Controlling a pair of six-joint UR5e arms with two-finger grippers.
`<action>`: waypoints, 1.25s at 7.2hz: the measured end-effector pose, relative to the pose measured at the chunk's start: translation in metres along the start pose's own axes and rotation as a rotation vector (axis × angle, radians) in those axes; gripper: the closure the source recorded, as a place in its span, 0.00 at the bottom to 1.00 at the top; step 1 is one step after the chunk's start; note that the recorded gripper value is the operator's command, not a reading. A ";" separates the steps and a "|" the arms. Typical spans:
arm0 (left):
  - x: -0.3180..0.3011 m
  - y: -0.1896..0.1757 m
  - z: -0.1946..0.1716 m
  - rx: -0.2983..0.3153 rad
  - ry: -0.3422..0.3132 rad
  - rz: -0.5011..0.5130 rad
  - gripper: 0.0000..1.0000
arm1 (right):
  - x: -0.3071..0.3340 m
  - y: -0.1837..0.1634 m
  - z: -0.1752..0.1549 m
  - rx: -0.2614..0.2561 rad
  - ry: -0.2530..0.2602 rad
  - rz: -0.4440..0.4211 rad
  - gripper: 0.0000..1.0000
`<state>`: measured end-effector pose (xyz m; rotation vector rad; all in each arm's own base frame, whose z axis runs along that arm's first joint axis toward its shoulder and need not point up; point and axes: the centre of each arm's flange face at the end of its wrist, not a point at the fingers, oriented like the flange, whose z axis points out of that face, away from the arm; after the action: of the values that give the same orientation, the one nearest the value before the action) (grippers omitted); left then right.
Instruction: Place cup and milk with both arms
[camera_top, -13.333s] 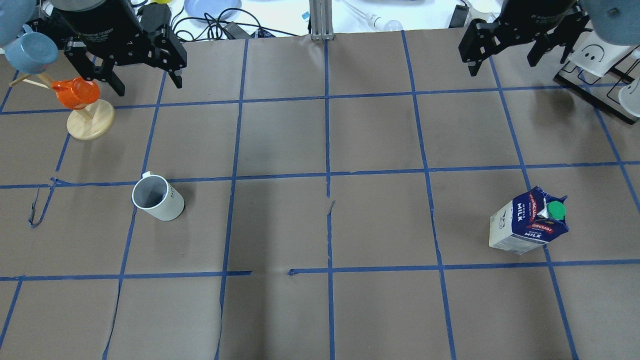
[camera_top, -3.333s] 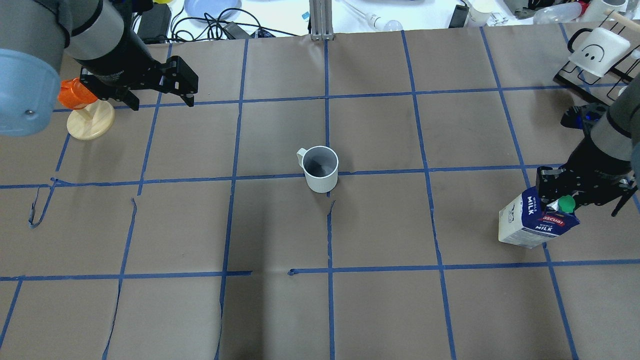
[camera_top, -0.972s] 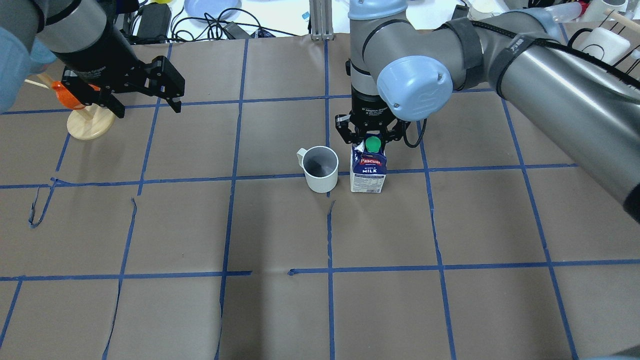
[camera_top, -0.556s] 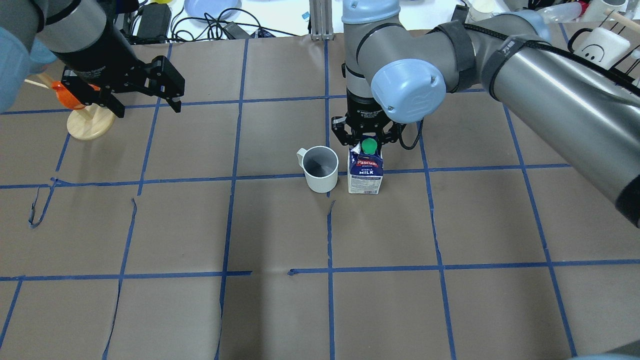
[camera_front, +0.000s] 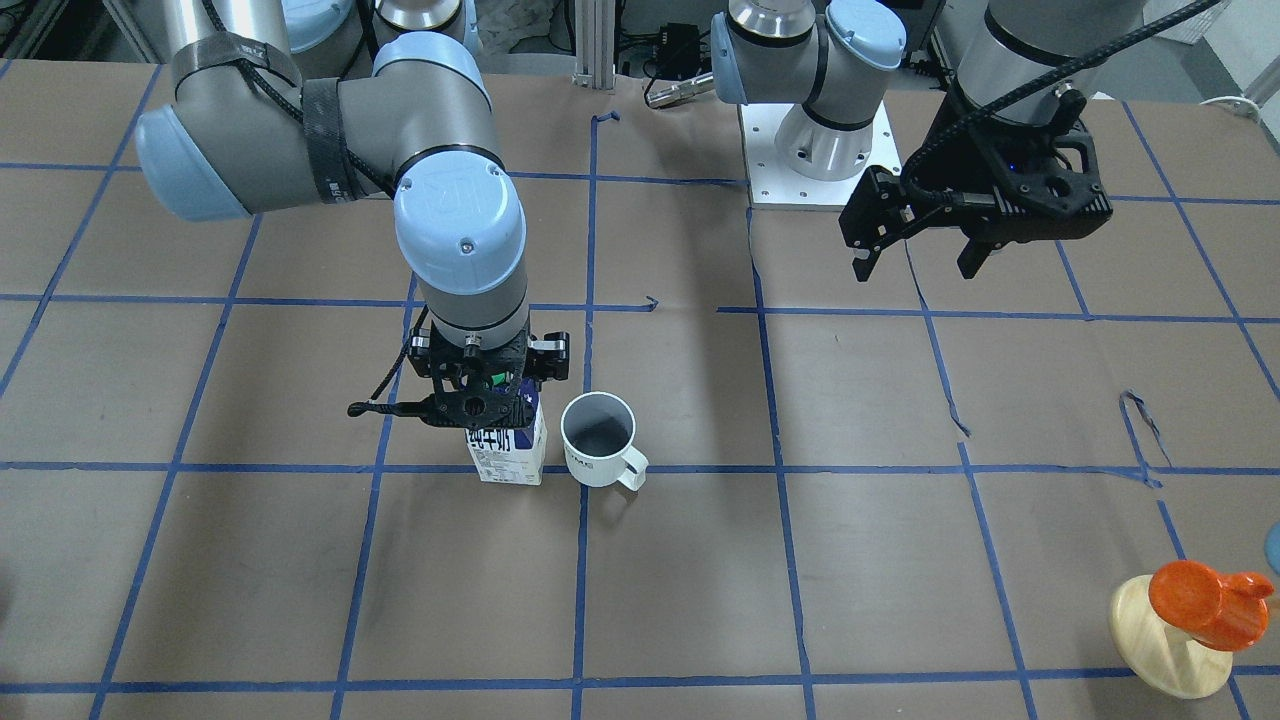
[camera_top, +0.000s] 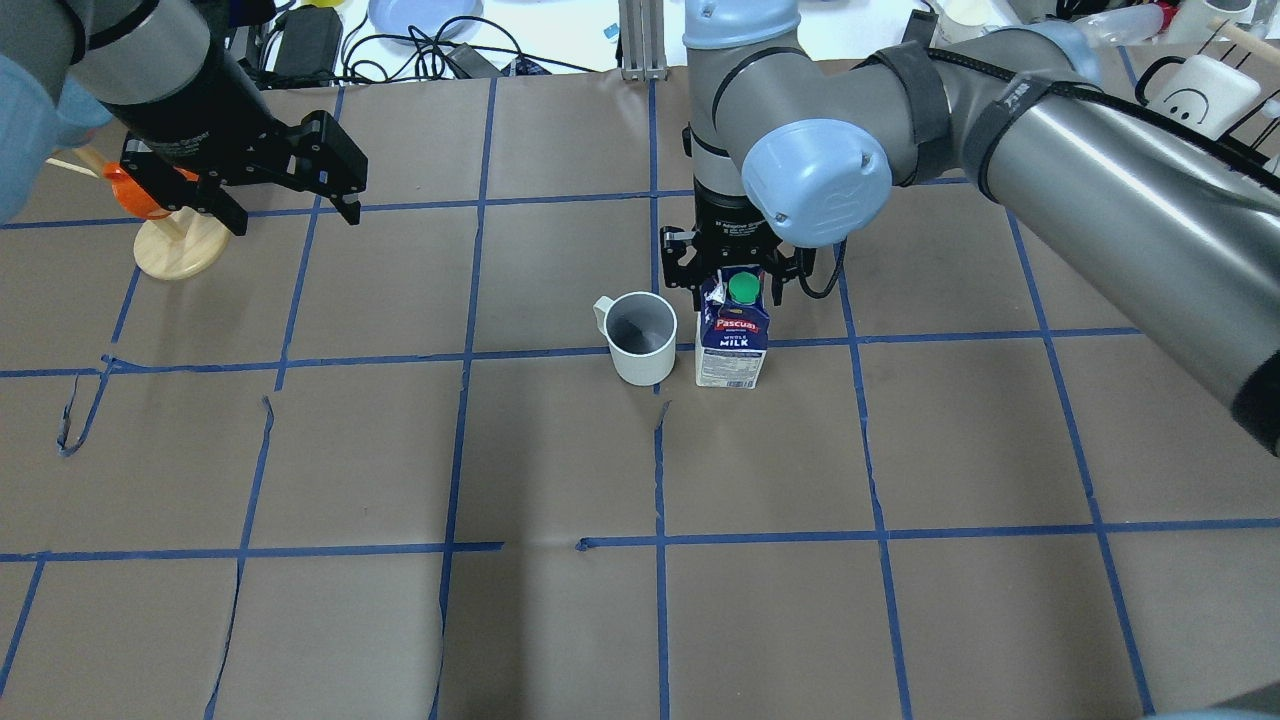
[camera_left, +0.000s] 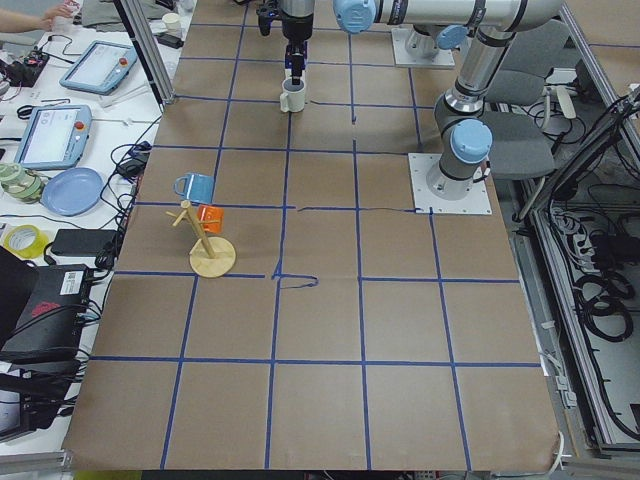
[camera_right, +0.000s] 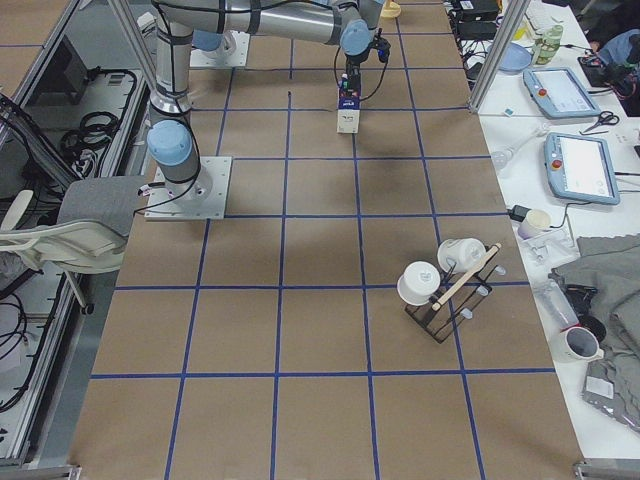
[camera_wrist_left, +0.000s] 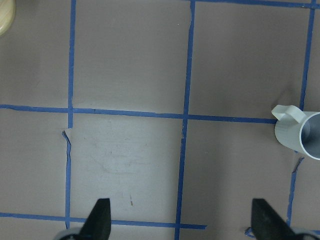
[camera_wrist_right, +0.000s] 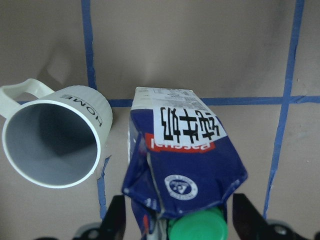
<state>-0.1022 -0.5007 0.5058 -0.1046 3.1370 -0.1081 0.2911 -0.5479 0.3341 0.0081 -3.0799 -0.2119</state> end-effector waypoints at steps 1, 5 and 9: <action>0.000 0.000 0.000 -0.001 0.000 0.000 0.00 | 0.004 0.002 -0.016 0.027 -0.006 -0.003 0.00; 0.000 0.000 0.001 -0.001 0.000 0.000 0.00 | 0.080 0.034 -0.128 0.213 -0.042 0.010 0.00; 0.001 -0.001 0.002 -0.004 0.000 0.001 0.00 | 0.158 0.082 -0.144 0.259 -0.023 -0.073 0.00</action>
<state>-0.1031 -0.5017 0.5038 -0.1034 3.1378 -0.1020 0.1413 -0.4883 0.4966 0.1296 -3.1078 0.1868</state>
